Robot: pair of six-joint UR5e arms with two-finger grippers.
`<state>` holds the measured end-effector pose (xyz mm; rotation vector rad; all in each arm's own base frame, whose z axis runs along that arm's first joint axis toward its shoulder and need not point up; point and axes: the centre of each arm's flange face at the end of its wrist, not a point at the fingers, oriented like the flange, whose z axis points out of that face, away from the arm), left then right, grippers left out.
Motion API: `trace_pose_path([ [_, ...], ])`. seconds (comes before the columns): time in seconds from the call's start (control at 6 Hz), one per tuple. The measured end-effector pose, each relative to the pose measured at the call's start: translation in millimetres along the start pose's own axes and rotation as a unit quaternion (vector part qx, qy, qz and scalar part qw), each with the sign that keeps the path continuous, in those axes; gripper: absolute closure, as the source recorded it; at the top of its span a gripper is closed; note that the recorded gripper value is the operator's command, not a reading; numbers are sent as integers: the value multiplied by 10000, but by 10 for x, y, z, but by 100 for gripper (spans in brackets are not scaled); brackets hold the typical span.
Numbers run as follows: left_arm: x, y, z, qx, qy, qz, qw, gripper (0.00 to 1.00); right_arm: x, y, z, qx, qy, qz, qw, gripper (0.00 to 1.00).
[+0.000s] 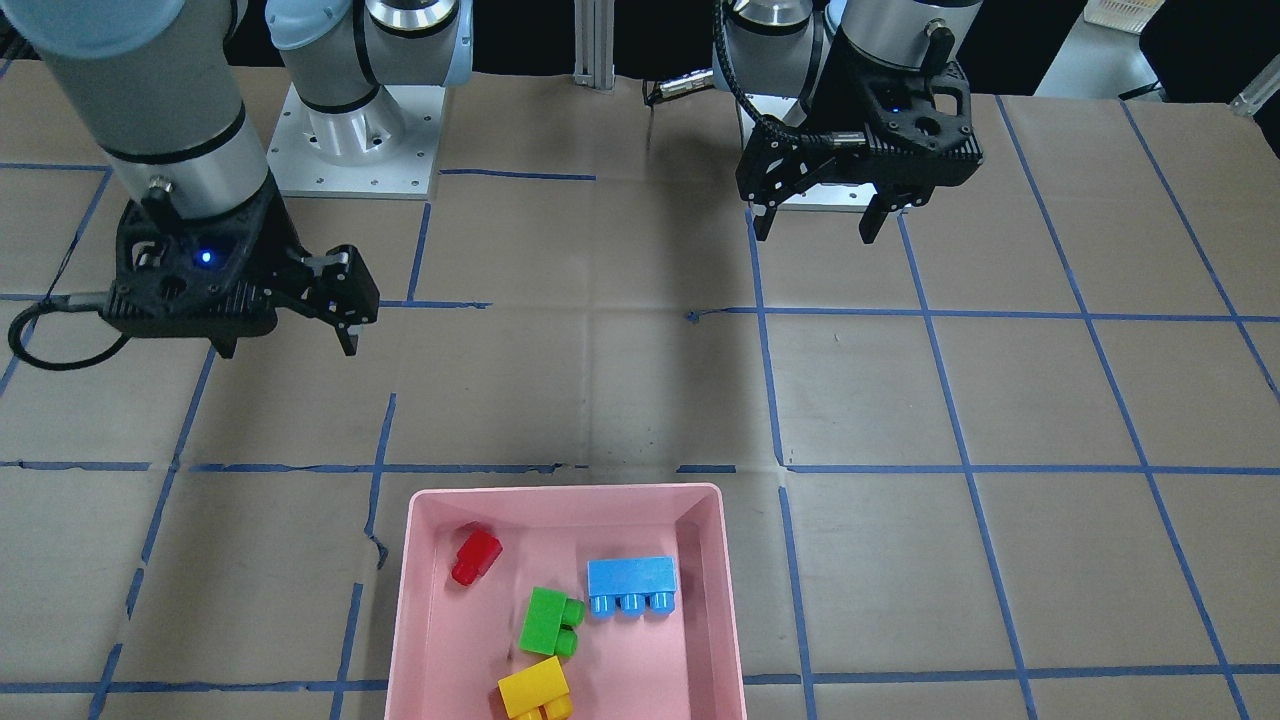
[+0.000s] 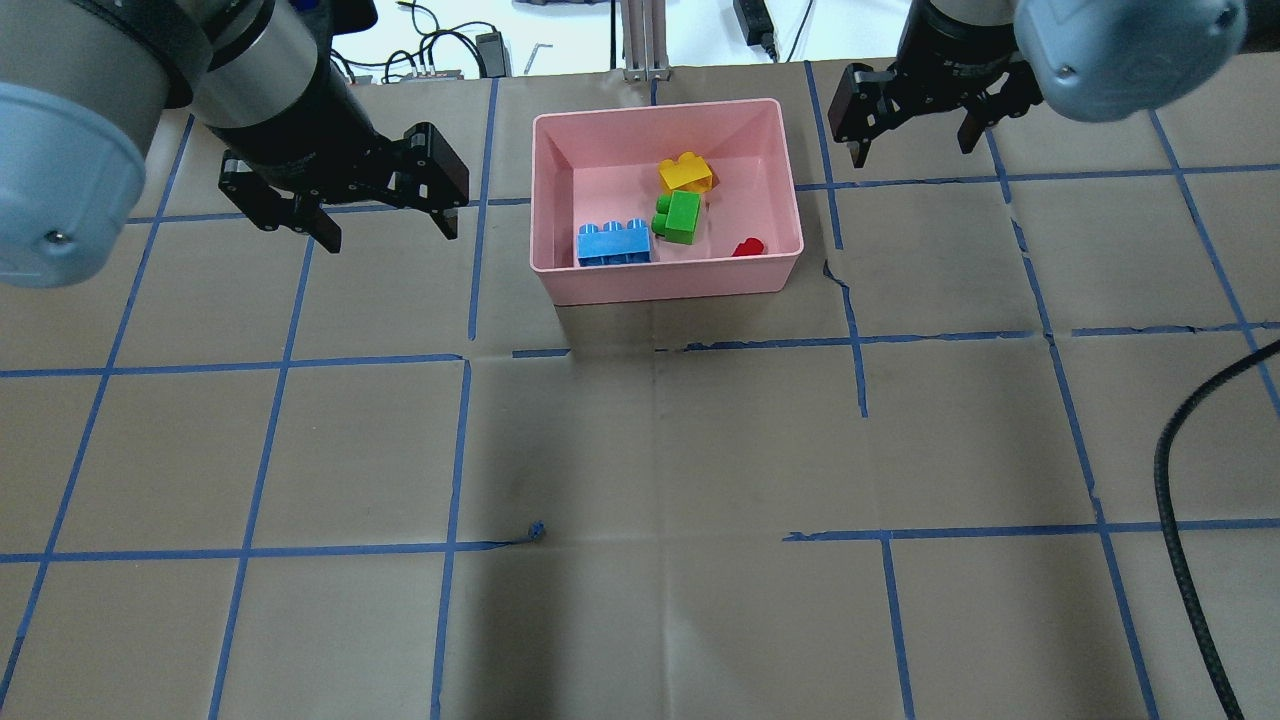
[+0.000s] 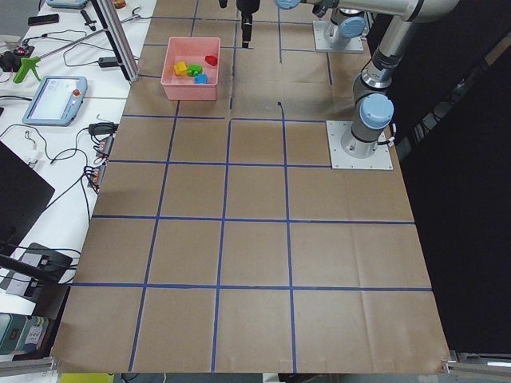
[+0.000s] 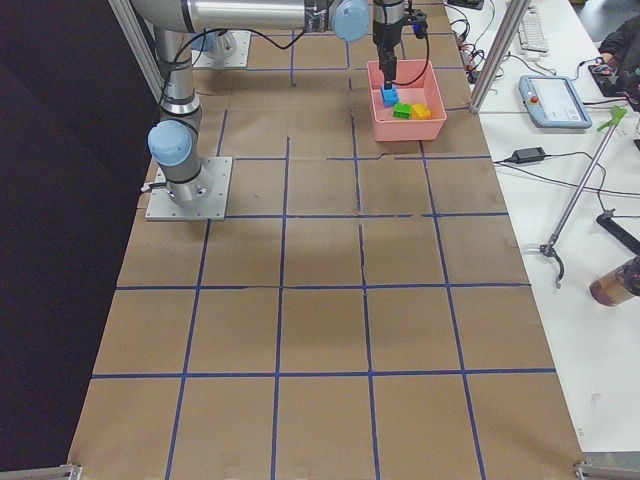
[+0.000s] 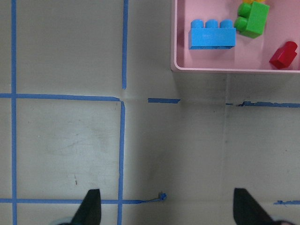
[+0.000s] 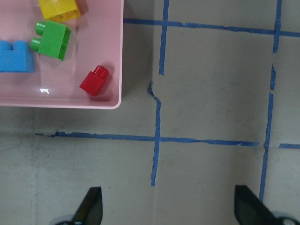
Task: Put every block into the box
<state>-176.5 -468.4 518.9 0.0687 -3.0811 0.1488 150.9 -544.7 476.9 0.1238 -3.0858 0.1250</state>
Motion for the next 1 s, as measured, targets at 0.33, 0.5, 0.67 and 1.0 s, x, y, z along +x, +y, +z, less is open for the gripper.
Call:
trace_pose_path([
  [0.33,11,20,21,-55,-24,17,10000,0,13,222,-73,-246,-13,-67,9997,0],
  [0.5,8,-10,69,-105,-45,12,9999,0,58,240,-103,-395,-44,-65,9992,0],
  [0.67,2,-31,108,-137,-56,5,9999,0,111,241,-127,-472,-102,-70,9988,0],
  [1.0,-12,-82,188,-190,-107,-5,9998,0,127,245,-141,-503,-171,-92,9985,0],
])
